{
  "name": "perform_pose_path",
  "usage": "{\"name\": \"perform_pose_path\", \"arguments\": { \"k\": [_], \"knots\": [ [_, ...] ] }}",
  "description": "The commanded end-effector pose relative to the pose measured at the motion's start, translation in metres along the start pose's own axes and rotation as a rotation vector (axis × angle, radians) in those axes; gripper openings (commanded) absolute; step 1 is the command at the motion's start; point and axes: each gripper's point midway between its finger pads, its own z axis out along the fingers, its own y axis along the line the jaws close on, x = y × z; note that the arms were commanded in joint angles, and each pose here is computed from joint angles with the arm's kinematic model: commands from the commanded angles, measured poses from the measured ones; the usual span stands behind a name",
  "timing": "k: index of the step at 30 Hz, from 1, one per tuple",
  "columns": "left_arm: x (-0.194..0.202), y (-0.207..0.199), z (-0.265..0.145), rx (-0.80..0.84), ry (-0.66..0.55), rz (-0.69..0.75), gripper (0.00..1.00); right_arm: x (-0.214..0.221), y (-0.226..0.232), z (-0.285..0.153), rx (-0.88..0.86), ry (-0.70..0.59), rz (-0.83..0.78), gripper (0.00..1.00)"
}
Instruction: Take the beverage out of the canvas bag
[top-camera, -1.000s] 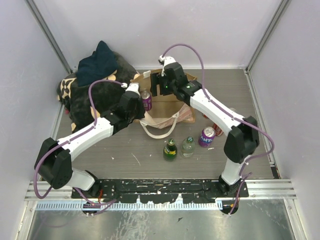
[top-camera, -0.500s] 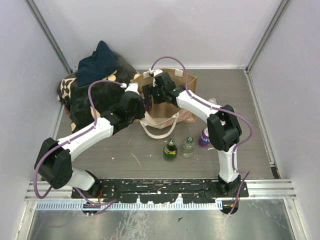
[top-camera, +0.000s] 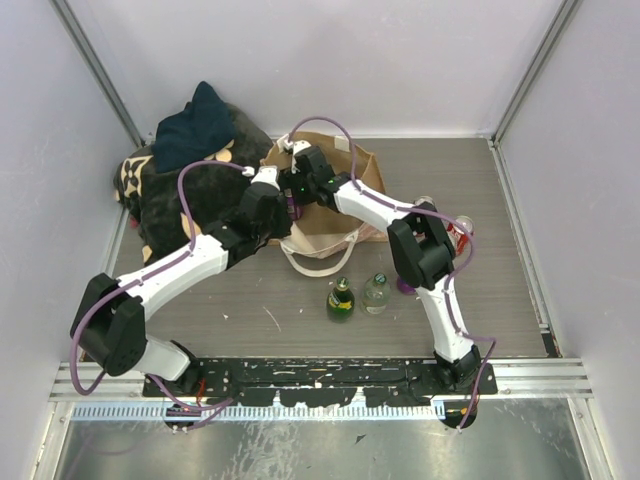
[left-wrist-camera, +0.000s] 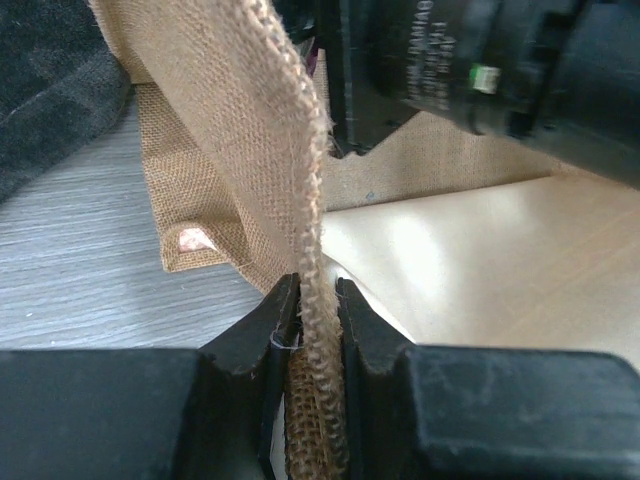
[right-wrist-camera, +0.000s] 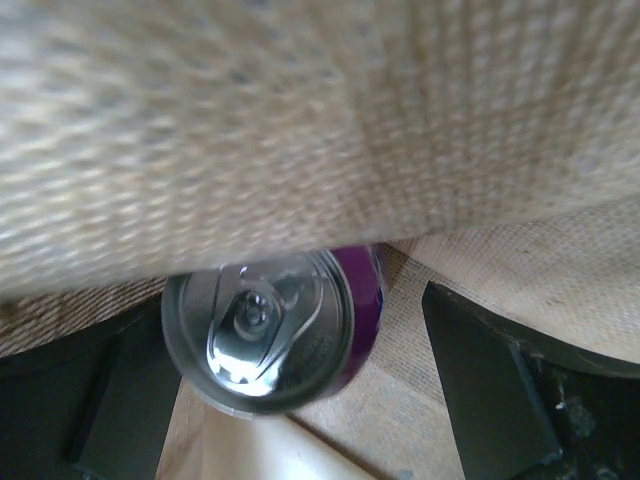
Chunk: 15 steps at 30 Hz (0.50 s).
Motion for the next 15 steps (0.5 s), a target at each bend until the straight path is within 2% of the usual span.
{"name": "perform_pose_path", "arguments": {
  "k": [1, 3, 4, 5, 7, 9, 12, 15],
  "knots": [
    [0.025, 0.007, 0.007, -0.016, 0.075, 0.017, 0.00, -0.015, 0.016, 0.017, -0.009, -0.050, -0.009, 1.00],
    [0.025, 0.007, 0.006, -0.016, 0.073, 0.019, 0.00, -0.013, 0.015, 0.023, 0.011, -0.055, -0.012, 0.98],
    [0.026, 0.007, 0.006, -0.015, 0.073, 0.019, 0.00, -0.013, 0.014, 0.024, 0.016, -0.060, -0.012, 0.93],
    [0.026, 0.008, 0.006, -0.020, 0.072, 0.017, 0.00, -0.013, 0.014, 0.024, 0.015, -0.065, -0.014, 0.78],
    [0.026, 0.009, 0.006, -0.024, 0.072, 0.020, 0.00, -0.014, 0.014, 0.024, 0.021, -0.067, -0.016, 0.37],
    [0.025, 0.009, 0.008, -0.025, 0.063, 0.016, 0.00, -0.019, 0.009, 0.013, 0.050, -0.064, -0.028, 0.01],
    [0.021, 0.006, 0.012, -0.018, 0.049, 0.013, 0.00, -0.041, 0.012, -0.016, 0.052, -0.104, -0.052, 0.01],
    [0.016, 0.003, 0.018, -0.014, 0.032, 0.010, 0.00, -0.082, 0.016, -0.064, 0.060, -0.201, -0.072, 0.01]
  ]
}}
